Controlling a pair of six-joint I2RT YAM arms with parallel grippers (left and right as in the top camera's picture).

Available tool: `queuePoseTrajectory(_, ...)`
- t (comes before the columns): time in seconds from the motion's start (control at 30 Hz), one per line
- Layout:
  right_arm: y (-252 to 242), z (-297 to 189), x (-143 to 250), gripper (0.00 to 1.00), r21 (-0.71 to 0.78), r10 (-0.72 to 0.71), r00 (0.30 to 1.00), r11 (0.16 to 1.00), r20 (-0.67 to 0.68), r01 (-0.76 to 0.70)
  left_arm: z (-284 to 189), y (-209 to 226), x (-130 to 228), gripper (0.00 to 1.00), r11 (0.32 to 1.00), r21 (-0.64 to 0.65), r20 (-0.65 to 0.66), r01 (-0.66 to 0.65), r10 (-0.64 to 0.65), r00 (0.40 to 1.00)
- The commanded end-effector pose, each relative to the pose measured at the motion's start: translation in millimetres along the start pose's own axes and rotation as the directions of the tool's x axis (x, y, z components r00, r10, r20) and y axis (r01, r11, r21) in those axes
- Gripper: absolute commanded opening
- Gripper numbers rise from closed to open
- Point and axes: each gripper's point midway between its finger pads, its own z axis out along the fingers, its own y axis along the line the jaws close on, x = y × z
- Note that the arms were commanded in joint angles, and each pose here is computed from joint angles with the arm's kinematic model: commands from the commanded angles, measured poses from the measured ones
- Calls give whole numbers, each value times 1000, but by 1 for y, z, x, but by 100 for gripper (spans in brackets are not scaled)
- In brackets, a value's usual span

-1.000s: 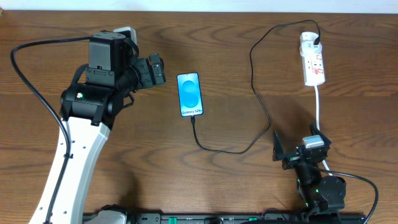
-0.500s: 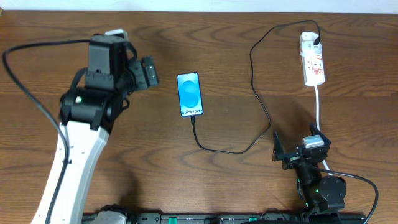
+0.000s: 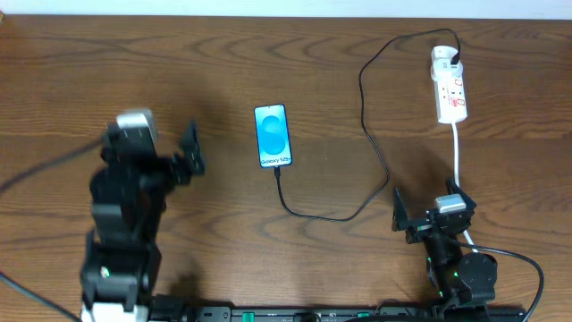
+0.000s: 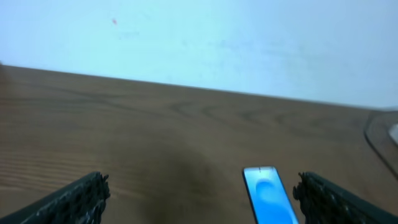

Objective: Plug charger to phone and switch on socket

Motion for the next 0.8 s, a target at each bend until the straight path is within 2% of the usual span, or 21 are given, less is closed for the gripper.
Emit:
queuePoseTrajectory(0.0,0,0,1,99,2,8,1000,1000,-1,-8,-11,-3,30,98,996,58,32,-67,66,997)
queuePoseTrajectory(0.37,0,0,1,99,2,8,1000,1000,-1,-8,-24,13,101,99,977,27,129,-213,208,970)
queuePoseTrajectory(0.63,0,0,1,99,2,8,1000,1000,-1,-8,-23,26,121,98,978,-32,157,-208,211,965)
queuePoseTrajectory(0.77,0,0,1,99,2,8,1000,1000,-1,-8,-20,29,136,98,976,-34,126,-214,217,968)
